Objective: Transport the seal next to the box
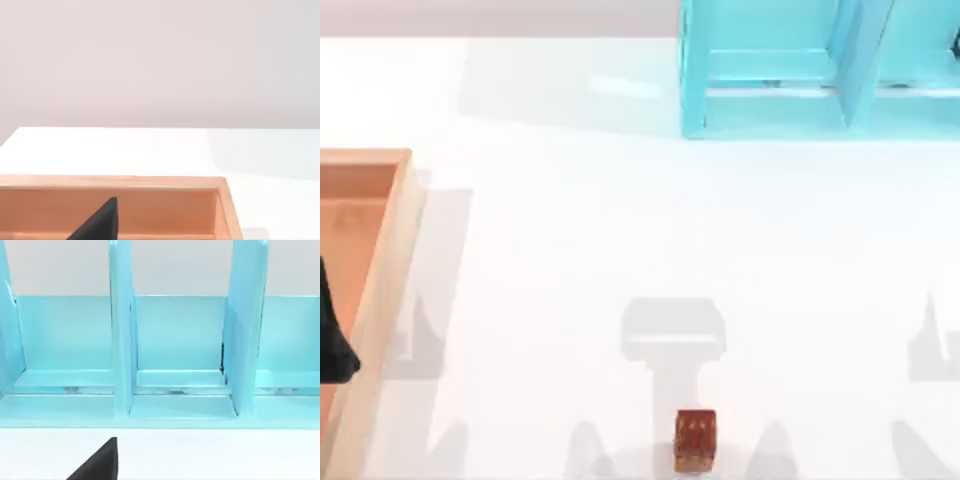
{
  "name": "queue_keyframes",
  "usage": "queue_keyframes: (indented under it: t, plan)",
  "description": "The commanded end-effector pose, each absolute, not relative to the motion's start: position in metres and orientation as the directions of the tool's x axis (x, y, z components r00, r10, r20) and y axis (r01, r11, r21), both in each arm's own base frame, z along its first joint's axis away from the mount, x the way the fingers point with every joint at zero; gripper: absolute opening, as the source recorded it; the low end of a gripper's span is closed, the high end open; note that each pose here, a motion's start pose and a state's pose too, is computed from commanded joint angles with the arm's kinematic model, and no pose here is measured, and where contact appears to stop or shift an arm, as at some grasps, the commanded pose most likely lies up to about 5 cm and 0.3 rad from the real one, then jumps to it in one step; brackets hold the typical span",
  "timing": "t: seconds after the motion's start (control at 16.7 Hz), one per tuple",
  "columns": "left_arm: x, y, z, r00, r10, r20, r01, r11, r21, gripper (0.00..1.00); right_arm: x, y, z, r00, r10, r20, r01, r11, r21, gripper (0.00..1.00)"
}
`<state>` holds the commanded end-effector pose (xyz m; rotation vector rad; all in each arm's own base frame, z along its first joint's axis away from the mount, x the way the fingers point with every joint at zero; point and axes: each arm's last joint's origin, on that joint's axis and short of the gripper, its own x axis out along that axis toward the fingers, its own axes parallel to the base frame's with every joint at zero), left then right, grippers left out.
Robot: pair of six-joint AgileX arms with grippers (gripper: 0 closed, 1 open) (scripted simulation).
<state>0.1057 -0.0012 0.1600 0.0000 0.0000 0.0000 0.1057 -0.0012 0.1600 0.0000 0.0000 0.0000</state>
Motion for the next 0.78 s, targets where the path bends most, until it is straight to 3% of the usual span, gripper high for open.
queue_keyframes:
  t: [0.18,0.36,0.6,0.78]
  plan:
    - [0.106,-0.002,0.162,1.0,-0.007,-0.008,0.007,1.0,-0.007,1.0,0.106,-0.001,0.16,1.0,0.0,0.0,0.0,1.0,0.0,1.0]
    - [0.107,-0.009,0.178,0.994,-0.069,-0.085,0.064,0.996,-0.068,1.0,0.106,-0.001,0.16,1.0,0.0,0.0,0.0,1.0,0.0,1.0]
    - [0.118,-0.028,0.217,0.929,-0.215,-0.3,0.155,0.965,-0.212,1.0,0.106,-0.001,0.16,1.0,0.0,0.0,0.0,1.0,0.0,1.0]
    - [0.139,-0.056,0.247,0.8,-0.319,-0.508,0.173,0.933,-0.314,1.0,0.106,-0.001,0.16,1.0,0.0,0.0,0.0,1.0,0.0,1.0]
